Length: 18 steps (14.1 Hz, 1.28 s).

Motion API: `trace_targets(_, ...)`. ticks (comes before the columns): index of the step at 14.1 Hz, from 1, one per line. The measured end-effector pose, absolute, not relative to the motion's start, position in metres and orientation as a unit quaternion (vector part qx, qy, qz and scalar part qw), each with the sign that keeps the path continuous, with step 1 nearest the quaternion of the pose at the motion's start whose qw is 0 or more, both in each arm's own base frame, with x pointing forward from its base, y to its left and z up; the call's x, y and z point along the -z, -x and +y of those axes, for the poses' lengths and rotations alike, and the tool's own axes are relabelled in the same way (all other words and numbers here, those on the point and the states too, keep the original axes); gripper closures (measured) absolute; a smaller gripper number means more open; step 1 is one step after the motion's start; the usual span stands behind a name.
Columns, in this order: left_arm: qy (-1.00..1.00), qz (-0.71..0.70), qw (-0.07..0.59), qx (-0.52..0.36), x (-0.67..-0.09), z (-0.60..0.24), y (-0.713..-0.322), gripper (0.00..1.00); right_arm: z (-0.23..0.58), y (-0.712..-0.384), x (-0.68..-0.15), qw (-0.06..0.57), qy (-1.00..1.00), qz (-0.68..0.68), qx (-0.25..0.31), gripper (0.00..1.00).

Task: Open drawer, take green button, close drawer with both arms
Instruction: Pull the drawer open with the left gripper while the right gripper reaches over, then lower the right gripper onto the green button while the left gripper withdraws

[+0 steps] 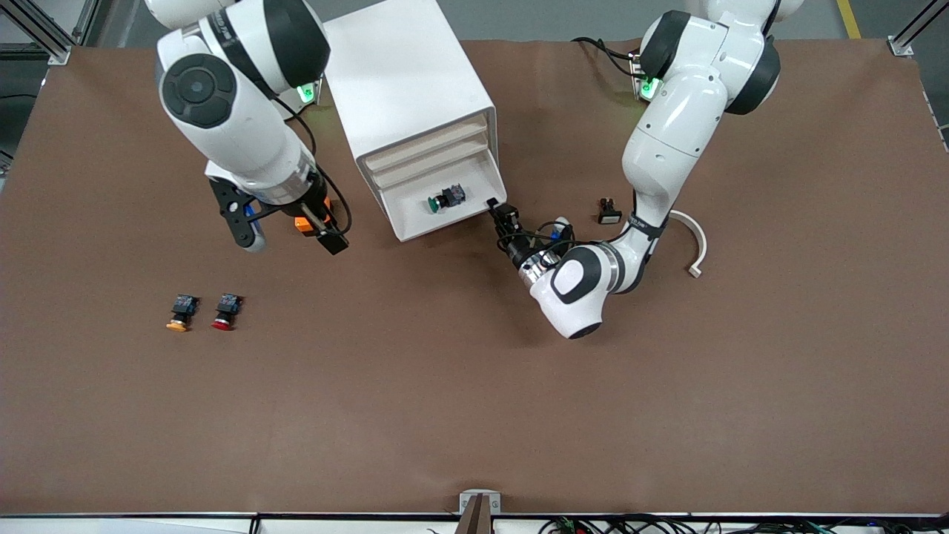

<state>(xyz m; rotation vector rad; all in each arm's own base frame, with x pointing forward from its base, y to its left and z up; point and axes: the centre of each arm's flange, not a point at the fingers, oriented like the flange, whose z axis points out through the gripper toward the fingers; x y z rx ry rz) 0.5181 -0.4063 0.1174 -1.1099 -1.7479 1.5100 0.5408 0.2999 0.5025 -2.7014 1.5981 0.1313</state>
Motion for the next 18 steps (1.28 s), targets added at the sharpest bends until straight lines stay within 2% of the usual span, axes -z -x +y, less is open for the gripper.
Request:
trace_targets(8, 0.399, -0.666, 0.253, -0.577, -0.118, -0.386, -0.539, 0.78, 0.407, -0.500, -0.429, -0.012, 0.860, 0.509, -0.042, 0.00)
trace_targets(10, 0.402, -0.666, 0.248, -0.578, -0.117, -0.385, -0.541, 0.75, 0.434, -0.485, -0.410, -0.015, 0.861, 0.506, -0.041, 0.00)
trace_targets(11, 0.402, -0.666, 0.244, -0.579, -0.117, -0.384, -0.542, 0.67, 0.446, -0.478, -0.401, -0.016, 0.861, 0.507, -0.040, 0.00)
trace_targets(17, 0.436, -0.645, 0.188, -0.599, -0.124, -0.379, -0.555, 0.05, 0.484, -0.452, -0.360, -0.032, 0.863, 0.504, -0.028, 0.00)
trace_targets(18, 0.446, -0.639, 0.171, -0.603, -0.129, -0.376, -0.561, 0.00, 0.488, -0.449, -0.353, -0.037, 0.862, 0.505, -0.023, 0.00)
